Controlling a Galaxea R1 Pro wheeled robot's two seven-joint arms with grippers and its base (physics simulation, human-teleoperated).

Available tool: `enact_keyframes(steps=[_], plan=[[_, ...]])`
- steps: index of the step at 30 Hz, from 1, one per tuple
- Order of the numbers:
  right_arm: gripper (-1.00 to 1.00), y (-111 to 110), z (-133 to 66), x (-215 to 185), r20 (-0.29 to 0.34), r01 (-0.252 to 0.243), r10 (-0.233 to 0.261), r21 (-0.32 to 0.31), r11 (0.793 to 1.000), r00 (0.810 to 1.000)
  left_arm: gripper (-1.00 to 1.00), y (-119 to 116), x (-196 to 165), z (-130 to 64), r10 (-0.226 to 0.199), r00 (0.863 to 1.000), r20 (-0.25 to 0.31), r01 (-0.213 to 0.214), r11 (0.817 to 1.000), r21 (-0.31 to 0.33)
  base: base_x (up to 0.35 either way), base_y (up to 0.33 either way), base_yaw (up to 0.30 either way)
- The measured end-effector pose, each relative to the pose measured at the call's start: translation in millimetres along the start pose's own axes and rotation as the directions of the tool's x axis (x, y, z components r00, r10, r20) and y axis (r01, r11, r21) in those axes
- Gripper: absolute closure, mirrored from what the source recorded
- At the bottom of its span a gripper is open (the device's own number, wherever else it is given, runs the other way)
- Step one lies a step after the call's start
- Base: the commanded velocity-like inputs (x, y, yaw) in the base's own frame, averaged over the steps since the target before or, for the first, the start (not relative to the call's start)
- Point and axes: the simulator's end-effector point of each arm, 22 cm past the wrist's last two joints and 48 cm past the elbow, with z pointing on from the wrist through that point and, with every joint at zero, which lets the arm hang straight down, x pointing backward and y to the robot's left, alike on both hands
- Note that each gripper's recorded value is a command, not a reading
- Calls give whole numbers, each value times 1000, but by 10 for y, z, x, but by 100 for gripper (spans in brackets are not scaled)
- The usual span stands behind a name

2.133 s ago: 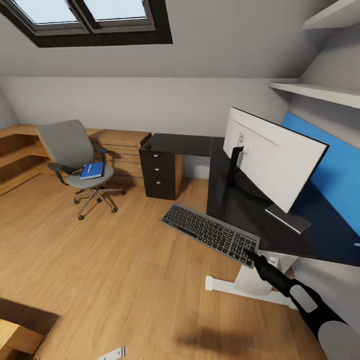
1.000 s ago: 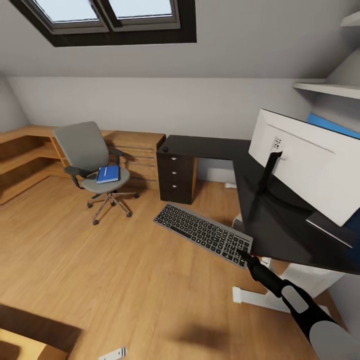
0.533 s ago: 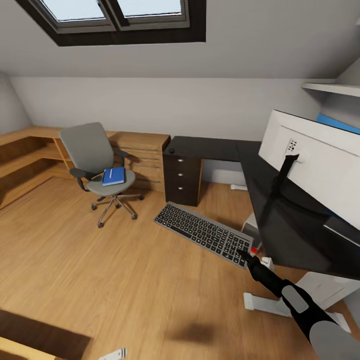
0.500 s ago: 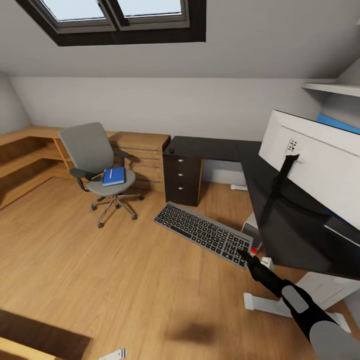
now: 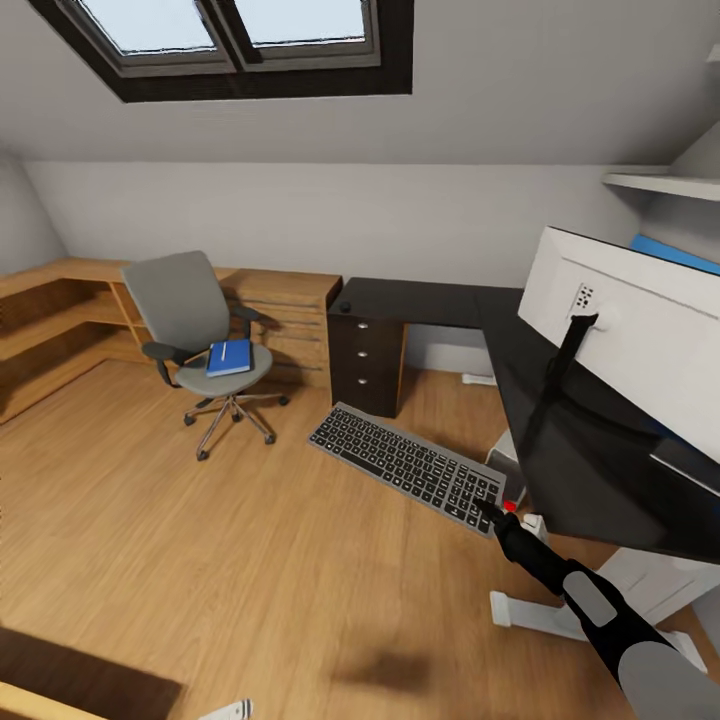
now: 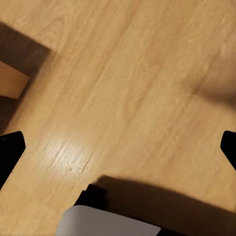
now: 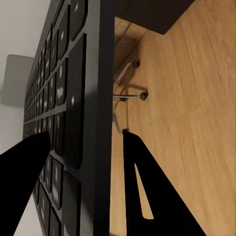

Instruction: In the bedroom, organize the workspace by keeping the computer under the desk, ensuring the monitor is on the desk, placing the keyboard on the desk next to the monitor, placing the mouse on the desk next to the keyboard, moving the folder from the swivel chair onto the desk next to the mouse, stacking the notebook on top of the folder with the pen on top of the notebook, and positioning the swivel chair next to the desk.

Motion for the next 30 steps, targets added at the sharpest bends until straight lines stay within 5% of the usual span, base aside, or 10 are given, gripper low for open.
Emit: enact_keyframes(steps=[14, 30], plan=[[100, 119, -21, -91, 33, 32, -31, -16, 999, 999, -100, -20, -95, -26, -4, 1000, 21, 4, 1000, 6, 186, 255, 0], [100, 235, -47, -192, 67, 57, -55, -32, 998, 996, -100, -42, -186, -49, -8, 999, 41, 8, 1000, 12, 67, 38, -126]])
